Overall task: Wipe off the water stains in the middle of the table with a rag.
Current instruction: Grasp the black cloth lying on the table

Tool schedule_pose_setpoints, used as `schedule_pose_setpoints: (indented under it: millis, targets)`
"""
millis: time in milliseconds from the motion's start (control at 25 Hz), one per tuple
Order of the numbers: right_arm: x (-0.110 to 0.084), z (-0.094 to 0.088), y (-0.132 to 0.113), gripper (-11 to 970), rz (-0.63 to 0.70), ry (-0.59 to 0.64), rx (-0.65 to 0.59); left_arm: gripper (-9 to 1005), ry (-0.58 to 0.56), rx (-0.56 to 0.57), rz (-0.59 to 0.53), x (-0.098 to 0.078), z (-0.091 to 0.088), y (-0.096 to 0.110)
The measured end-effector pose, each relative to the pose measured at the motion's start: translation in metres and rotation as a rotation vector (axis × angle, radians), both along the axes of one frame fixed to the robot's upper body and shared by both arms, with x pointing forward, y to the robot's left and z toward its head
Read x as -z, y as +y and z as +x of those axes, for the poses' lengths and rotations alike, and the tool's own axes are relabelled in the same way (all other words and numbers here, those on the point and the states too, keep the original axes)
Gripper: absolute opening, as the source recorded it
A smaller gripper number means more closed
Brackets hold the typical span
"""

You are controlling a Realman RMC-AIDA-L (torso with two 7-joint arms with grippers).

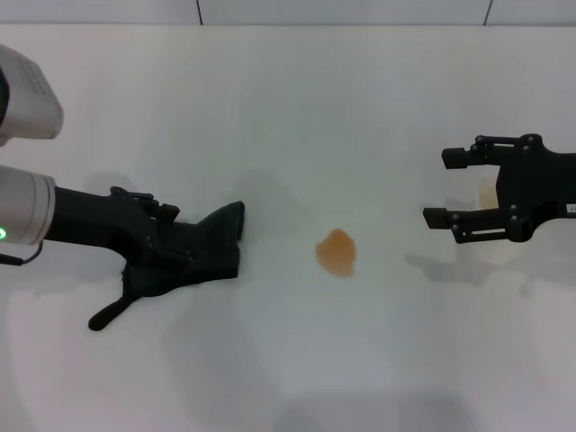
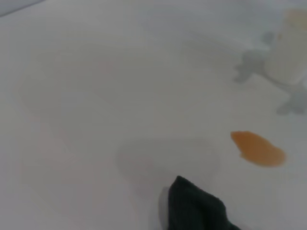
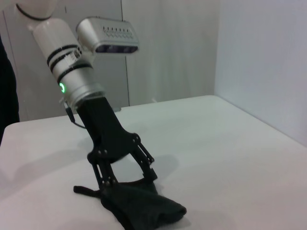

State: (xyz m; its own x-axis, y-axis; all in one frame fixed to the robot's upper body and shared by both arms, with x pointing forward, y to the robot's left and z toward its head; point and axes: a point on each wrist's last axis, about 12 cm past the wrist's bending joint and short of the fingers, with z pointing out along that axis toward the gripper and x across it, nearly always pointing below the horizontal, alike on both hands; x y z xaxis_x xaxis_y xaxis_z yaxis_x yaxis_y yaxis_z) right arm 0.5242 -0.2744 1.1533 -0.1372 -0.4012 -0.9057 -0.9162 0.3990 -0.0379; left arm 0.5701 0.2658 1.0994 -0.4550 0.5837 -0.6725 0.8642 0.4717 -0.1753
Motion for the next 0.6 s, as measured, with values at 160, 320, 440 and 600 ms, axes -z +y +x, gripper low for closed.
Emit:
schedule_pose_setpoints:
  millis: [160,320,440,600]
  targets:
    - [0.000,0.000,0.002,795,0.010,0.000,-0.007,881,-0.009,-0.005,-0.011,0.008,0.000,-0.002]
    - [0.000,0.000,0.003,794,0.015,0.000,-0.008,881,-0.005,-0.010,-0.012,0.016,0.001,-0.005]
    - [0.001,0.000,0.002,793,0.016,0.005,-0.007,881,0.004,-0.017,-0.013,0.020,0.001,-0.006]
    - [0.001,0.000,0.002,792,0.017,0.007,-0.007,881,0.004,-0.022,-0.019,0.020,0.001,-0.007]
